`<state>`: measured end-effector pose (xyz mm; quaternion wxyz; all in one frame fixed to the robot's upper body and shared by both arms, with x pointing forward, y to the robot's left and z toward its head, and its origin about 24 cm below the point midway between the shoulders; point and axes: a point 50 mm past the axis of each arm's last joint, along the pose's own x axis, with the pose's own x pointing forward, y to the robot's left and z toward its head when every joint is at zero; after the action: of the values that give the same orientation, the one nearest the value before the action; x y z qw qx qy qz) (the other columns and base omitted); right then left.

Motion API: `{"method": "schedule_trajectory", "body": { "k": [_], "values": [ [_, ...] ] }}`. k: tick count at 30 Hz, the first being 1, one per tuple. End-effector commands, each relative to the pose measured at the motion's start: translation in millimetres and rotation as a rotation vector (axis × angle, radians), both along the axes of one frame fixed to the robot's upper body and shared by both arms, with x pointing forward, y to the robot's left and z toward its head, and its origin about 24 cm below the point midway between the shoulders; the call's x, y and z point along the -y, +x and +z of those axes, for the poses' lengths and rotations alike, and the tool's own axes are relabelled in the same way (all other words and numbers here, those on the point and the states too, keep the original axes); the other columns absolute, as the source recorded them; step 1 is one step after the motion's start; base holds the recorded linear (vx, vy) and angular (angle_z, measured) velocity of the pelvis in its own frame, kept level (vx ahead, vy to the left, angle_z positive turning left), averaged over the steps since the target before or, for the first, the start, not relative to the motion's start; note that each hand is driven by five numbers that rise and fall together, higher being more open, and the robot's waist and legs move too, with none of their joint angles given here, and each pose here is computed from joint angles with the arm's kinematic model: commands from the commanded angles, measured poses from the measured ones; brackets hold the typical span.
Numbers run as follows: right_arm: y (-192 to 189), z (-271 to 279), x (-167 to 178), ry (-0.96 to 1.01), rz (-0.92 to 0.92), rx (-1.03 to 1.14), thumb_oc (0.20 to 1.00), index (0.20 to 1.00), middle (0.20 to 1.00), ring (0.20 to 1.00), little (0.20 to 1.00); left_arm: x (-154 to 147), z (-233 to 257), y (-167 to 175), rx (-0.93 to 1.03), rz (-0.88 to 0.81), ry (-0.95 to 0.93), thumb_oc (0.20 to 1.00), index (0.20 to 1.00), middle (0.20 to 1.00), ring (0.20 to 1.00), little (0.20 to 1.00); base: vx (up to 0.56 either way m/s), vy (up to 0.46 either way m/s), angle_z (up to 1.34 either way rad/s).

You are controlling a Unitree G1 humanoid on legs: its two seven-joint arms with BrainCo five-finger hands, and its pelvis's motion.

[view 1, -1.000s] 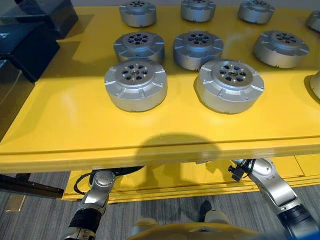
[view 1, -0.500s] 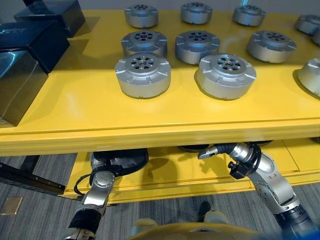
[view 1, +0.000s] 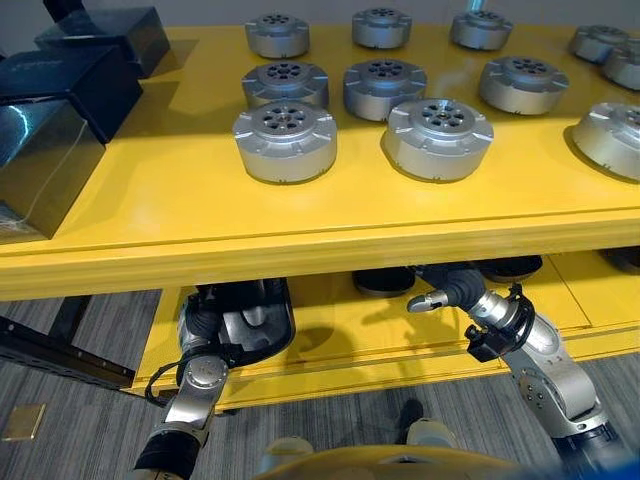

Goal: Move parts from the plastic box to the shelf.

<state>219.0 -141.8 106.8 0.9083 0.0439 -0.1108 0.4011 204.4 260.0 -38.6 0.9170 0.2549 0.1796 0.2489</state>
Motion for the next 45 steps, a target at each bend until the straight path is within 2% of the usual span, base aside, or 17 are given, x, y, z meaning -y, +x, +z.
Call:
{"method": "schedule_trajectory", "body": {
  "k": [1, 11, 19, 25, 29, 31, 37, 45],
  "values": [
    [-0.7, 28.5, 4.5, 0.063, -0.019, 0.170, 1.000, 1.000, 1.000, 1.000, 1.000, -2.2, 30.0, 20.8, 0.189, -0.019, 0.013, 0.200, 0.200, 0.200, 0.200, 0.200, -0.19, 0.030, -0.52],
    [0.7, 29.6, 4.6, 0.061, 0.031, 0.178, 1.000, 1.000, 1.000, 1.000, 1.000, -12.4, 7.3, 10.7, 0.107, 0.062, 0.005, 0.200, 0.200, 0.200, 0.200, 0.200, -0.13, -0.133, -0.12],
    [3.0, 29.9, -3.8, 0.048, 0.042, 0.174, 1.000, 1.000, 1.000, 1.000, 1.000, -5.1, 2.3, 7.6, 0.113, 0.092, -0.035, 0.200, 0.200, 0.200, 0.200, 0.200, -0.02, -0.281, -0.24],
    [1.2, 31.6, -6.3, 0.038, 0.059, 0.191, 1.000, 1.000, 1.000, 1.000, 1.000, -4.6, 5.6, 6.3, 0.132, 0.084, -0.020, 0.200, 0.200, 0.200, 0.200, 0.200, -0.04, -0.131, -0.10],
    [2.0, 33.1, -6.1, 0.027, 0.010, 0.197, 1.000, 1.000, 1.000, 1.000, 1.000, -0.6, 14.7, 17.2, 0.163, 0.039, -0.013, 0.200, 0.200, 0.200, 0.200, 0.200, -0.09, -0.062, 0.12],
    [5.2, 36.0, -3.2, 0.012, -0.005, 0.211, 1.000, 1.000, 1.000, 1.000, 1.000, 2.9, 20.5, 23.9, 0.172, -0.012, 0.015, 0.200, 0.200, 0.200, 0.200, 0.200, -0.07, 0.083, 0.27],
    [8.1, 34.4, 0.0, 0.013, 0.068, 0.181, 1.000, 1.000, 1.000, 1.000, 1.000, -14.3, 20.3, 16.1, 0.163, 0.036, -0.002, 0.200, 0.200, 0.200, 0.200, 0.200, -0.02, 0.307, -0.33],
    [1.1, 18.9, -3.0, 0.025, 0.011, 0.108, 1.000, 1.000, 1.000, 1.000, 1.000, 3.2, 12.4, 22.0, 0.112, -0.048, 0.019, 0.200, 0.200, 0.200, 0.200, 0.200, -0.01, 0.337, -0.05]
  ]
}}
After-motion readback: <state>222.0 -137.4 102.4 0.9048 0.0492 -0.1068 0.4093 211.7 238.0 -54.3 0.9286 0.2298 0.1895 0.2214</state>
